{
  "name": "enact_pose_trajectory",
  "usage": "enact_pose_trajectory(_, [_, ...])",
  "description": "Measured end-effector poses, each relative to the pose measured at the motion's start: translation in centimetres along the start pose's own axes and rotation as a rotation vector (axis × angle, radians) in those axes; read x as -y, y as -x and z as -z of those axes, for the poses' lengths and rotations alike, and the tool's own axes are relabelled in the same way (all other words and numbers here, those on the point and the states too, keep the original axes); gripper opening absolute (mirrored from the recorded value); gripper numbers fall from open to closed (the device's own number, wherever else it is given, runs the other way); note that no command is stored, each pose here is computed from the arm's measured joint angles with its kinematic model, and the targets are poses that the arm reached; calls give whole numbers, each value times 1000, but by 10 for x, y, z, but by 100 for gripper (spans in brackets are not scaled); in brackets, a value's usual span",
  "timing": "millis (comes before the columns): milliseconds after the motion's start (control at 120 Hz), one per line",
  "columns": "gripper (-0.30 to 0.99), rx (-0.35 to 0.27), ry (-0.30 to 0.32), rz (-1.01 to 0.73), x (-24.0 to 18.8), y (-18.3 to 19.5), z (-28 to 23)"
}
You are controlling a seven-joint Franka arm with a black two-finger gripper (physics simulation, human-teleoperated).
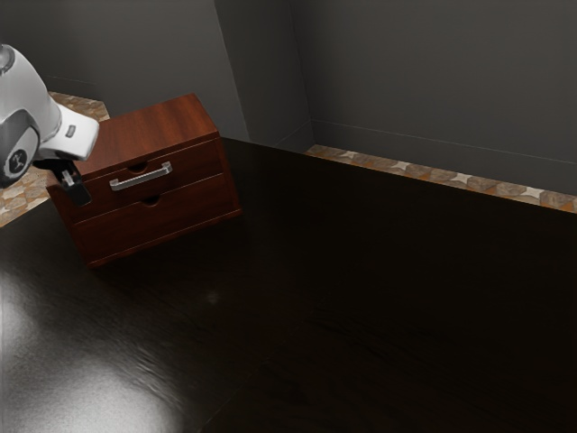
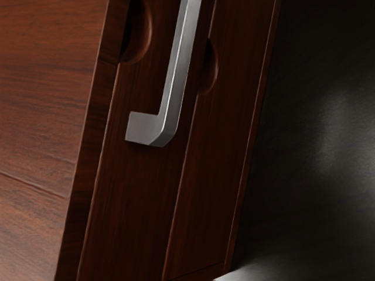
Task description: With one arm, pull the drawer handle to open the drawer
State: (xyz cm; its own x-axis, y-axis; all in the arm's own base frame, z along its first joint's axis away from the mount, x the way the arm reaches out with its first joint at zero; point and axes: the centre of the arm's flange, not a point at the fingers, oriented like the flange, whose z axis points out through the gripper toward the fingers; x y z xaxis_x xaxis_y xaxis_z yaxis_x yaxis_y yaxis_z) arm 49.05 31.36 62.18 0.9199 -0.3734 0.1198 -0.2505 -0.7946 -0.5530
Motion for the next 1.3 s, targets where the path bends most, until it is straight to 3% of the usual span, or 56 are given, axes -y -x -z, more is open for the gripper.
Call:
enact_pose_trajectory(617, [69, 32, -9, -64, -20, -66, -54])
enact_pose_trajectory(1300, [69, 42, 12, -85, -32, -103, -95])
